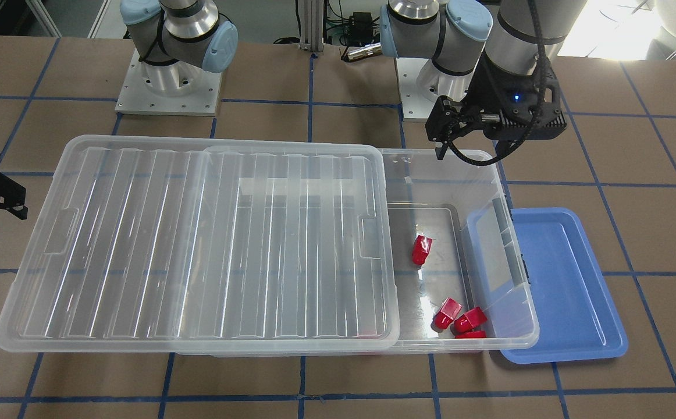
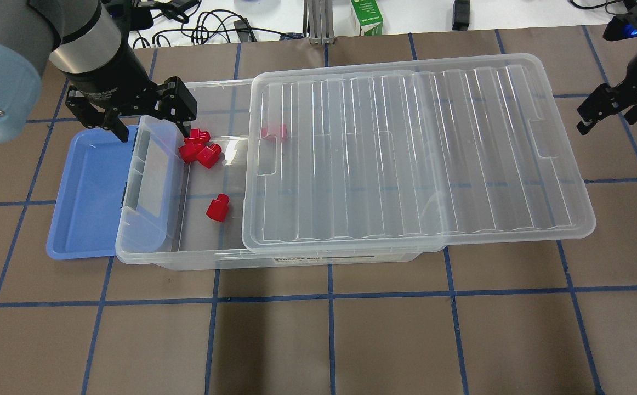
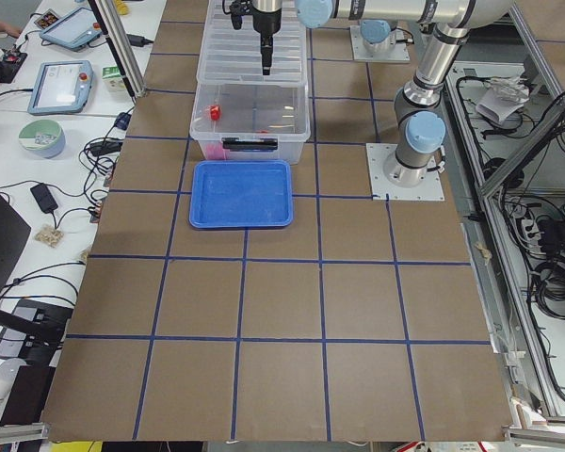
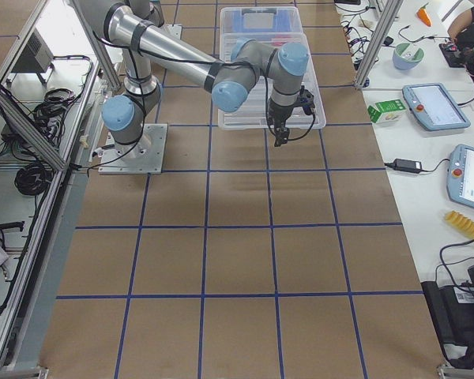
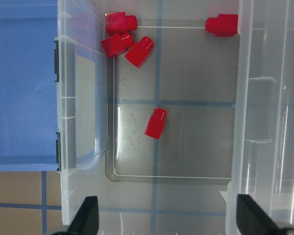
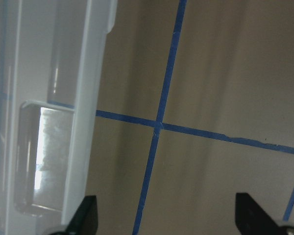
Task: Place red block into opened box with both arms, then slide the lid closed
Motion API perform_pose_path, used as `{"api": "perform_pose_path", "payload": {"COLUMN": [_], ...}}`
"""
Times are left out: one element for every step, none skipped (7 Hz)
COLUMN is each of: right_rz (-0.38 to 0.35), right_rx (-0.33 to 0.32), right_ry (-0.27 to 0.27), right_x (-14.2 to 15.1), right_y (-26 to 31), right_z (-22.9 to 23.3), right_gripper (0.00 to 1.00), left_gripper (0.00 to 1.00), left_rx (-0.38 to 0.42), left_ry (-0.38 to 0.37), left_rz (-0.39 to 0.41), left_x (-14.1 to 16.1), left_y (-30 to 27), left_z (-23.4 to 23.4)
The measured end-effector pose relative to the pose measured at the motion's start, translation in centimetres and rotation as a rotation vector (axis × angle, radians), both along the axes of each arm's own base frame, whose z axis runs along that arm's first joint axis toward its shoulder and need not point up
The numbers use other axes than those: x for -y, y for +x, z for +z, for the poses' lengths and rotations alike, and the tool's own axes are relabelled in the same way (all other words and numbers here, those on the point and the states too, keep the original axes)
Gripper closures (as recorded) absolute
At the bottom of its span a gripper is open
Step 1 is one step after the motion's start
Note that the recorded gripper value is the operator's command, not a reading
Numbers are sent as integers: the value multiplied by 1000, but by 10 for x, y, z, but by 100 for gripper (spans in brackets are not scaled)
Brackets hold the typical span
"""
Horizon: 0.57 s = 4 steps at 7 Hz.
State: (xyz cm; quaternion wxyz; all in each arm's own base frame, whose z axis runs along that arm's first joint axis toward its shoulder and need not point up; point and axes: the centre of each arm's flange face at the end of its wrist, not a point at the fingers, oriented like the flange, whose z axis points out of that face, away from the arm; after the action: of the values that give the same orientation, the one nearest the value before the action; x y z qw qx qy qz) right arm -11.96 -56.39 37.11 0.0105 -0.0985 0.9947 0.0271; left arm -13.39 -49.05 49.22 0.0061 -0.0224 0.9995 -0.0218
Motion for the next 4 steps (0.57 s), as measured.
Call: {"api": "perform_pose_path", "payload": {"right_rz": [-12,-24,-44,-67], "right_rx": [1,2,3,5], "right_ry": [10,19,27,34], "right_x": [2,2,0,-2], "right_y": [-2,-2,0,4], "right_z": [-11,-17,-21,-22], "right_gripper": [0,0,0,0], "left_gripper": [0,0,0,0], "left_rx": [-1,-12,-28,-32], "left_ry": [-10,-19,-28,-37], "left_rz": [10,27,39,44], "left_x": [1,2,3,2], "left_y": [6,14,20,23], "left_z": [5,9,14,19]}}
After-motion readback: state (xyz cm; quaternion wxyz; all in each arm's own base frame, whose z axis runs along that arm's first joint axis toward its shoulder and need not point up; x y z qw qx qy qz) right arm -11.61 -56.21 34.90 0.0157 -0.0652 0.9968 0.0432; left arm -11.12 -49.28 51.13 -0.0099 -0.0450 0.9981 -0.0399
